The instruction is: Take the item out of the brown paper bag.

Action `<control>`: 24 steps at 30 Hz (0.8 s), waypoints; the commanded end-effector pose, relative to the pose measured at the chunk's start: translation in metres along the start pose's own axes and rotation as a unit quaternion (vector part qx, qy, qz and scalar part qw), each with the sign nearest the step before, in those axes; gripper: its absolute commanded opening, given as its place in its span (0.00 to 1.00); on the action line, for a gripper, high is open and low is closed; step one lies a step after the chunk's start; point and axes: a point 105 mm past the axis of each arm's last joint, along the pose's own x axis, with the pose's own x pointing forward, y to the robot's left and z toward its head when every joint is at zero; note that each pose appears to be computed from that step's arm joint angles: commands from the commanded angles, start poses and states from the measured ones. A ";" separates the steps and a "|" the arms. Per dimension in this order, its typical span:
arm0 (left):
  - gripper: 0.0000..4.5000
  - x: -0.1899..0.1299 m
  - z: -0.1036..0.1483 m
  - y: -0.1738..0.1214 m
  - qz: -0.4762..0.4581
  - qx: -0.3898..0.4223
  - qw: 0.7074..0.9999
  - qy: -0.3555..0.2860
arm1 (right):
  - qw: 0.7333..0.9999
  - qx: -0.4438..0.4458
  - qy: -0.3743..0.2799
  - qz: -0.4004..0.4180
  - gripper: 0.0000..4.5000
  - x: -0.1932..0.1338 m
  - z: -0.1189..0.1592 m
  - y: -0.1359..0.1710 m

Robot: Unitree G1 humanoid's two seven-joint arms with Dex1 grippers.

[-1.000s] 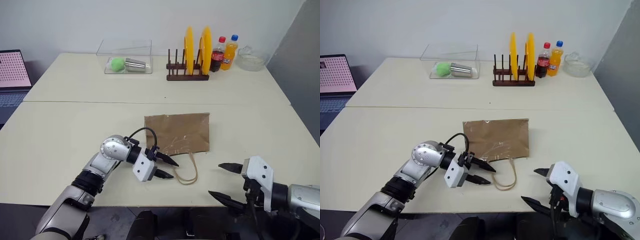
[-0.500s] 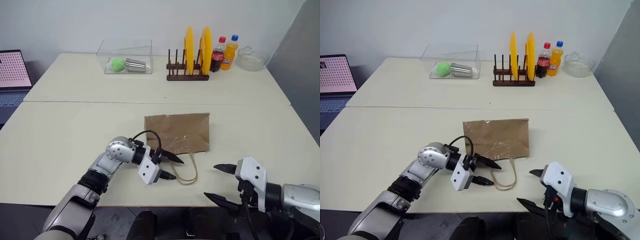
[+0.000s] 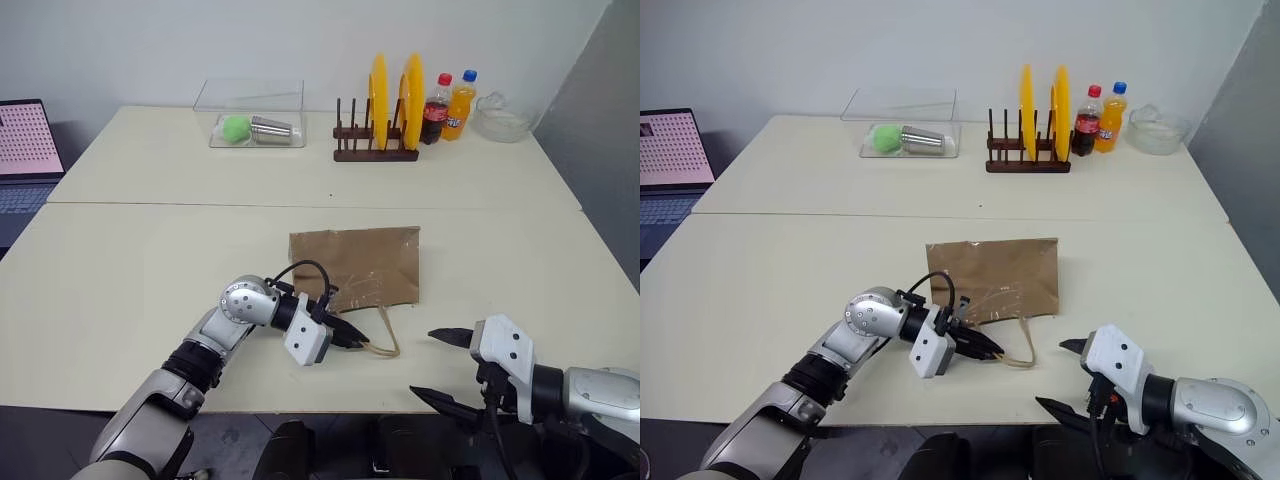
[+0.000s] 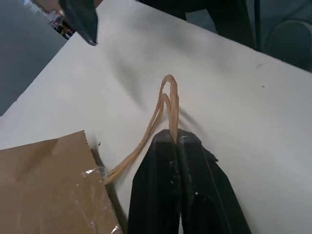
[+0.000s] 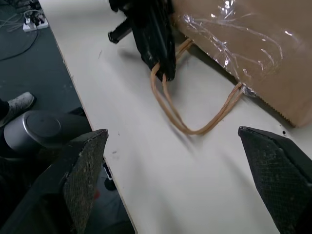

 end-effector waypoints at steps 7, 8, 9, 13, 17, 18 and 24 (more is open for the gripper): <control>0.00 -0.010 0.017 0.006 -0.002 -0.088 0.996 -0.033 | 0.999 -0.032 -0.014 0.019 1.00 0.002 0.008 0.010; 0.00 -0.010 0.017 0.005 -0.004 -0.089 0.996 -0.031 | 0.999 -0.033 -0.015 0.020 1.00 0.002 0.009 0.010; 0.00 -0.010 0.016 0.005 -0.003 -0.089 0.996 -0.028 | 0.999 -0.033 -0.015 0.020 1.00 0.002 0.009 0.010; 0.09 -0.011 0.011 0.000 -0.008 -0.102 0.995 -0.016 | 0.999 -0.033 -0.018 0.022 1.00 0.003 0.010 0.011; 0.33 -0.011 0.008 -0.006 -0.021 -0.067 0.998 0.000 | 0.999 -0.034 -0.020 0.024 1.00 0.004 0.012 0.012; 0.41 -0.011 0.007 -0.008 -0.024 -0.063 0.998 0.002 | 0.999 -0.034 -0.020 0.025 1.00 0.004 0.012 0.013; 0.47 -0.022 0.006 0.002 0.005 0.016 1.000 0.019 | 0.999 -0.032 -0.022 0.031 1.00 0.004 0.014 0.016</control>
